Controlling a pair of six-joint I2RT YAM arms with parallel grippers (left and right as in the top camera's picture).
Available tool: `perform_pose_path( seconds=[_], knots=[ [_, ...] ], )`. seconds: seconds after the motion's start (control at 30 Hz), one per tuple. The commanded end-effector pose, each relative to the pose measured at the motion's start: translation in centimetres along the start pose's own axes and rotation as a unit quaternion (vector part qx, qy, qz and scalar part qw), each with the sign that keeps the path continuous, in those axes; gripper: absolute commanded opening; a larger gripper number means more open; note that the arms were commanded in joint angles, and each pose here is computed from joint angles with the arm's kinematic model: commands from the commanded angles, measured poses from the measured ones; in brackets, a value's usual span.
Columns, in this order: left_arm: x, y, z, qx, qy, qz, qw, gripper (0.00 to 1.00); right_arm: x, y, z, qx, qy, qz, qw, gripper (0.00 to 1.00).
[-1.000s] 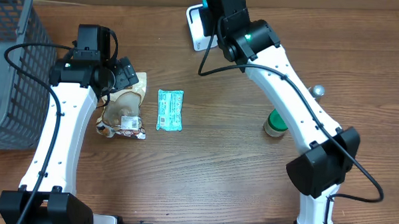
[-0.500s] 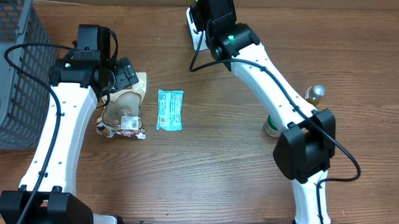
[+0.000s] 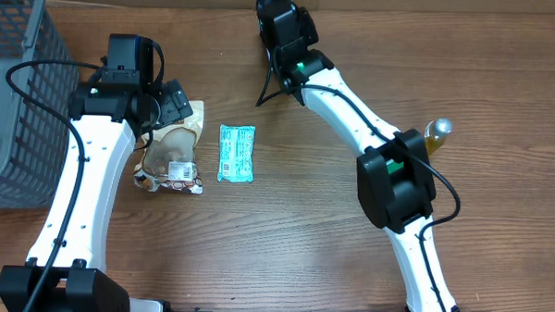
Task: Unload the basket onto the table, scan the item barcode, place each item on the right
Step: 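Carry the tissue pack up to the white scanner and hold it there, then move the tissue pack down to table right and release it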
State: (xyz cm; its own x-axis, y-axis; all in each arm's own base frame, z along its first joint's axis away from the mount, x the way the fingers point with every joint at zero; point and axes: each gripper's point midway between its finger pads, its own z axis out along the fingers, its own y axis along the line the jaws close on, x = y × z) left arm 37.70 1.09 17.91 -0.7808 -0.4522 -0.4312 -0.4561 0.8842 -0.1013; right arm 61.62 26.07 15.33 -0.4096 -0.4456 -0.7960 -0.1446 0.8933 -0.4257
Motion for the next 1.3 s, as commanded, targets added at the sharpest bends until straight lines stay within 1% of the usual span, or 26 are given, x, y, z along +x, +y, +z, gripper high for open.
perform_pose_path(
  seconds=[0.0, 0.13, 0.37, 0.63, 1.03, 1.13, 1.27],
  knots=[
    [-0.3, 0.0, -0.1, 0.001, -0.003, 0.001, 1.0, 1.0, 0.6, 0.2, 0.6, 0.011, 0.002, -0.045, 0.999, 0.04],
    [-0.3, 0.0, -0.1, 0.001, -0.003, 0.001, 1.0, 1.0, 1.3, 0.5, 1.1, 0.011, 0.006, -0.049, 0.999, 0.04],
    [-0.3, 0.0, -0.1, 0.001, -0.003, 0.001, 1.0, 0.99, 0.5, 0.0, 1.2, 0.017, -0.009, -0.046, 0.999, 0.04],
    [-0.3, 0.0, -0.1, 0.001, -0.003, 0.001, 1.0, 0.99, 0.5, 0.0, 1.2, 0.017, -0.008, -0.053, 0.998, 0.04],
    [-0.3, 0.0, -0.1, 0.001, -0.003, 0.001, 1.0, 1.0, 2.0, -1.1, 1.8, 0.02, 0.018, -0.058, 0.998, 0.04],
    [-0.3, 0.0, -0.1, 0.001, -0.003, 0.001, 1.0, 1.0, 1.0, -2.3, 1.1, 0.041, 0.013, -0.052, 0.998, 0.04],
    [-0.3, 0.0, -0.1, 0.001, -0.003, 0.001, 1.0, 1.0, -2.2, -5.0, -2.2, 0.072, 0.002, -0.043, 0.996, 0.04]
  ],
)
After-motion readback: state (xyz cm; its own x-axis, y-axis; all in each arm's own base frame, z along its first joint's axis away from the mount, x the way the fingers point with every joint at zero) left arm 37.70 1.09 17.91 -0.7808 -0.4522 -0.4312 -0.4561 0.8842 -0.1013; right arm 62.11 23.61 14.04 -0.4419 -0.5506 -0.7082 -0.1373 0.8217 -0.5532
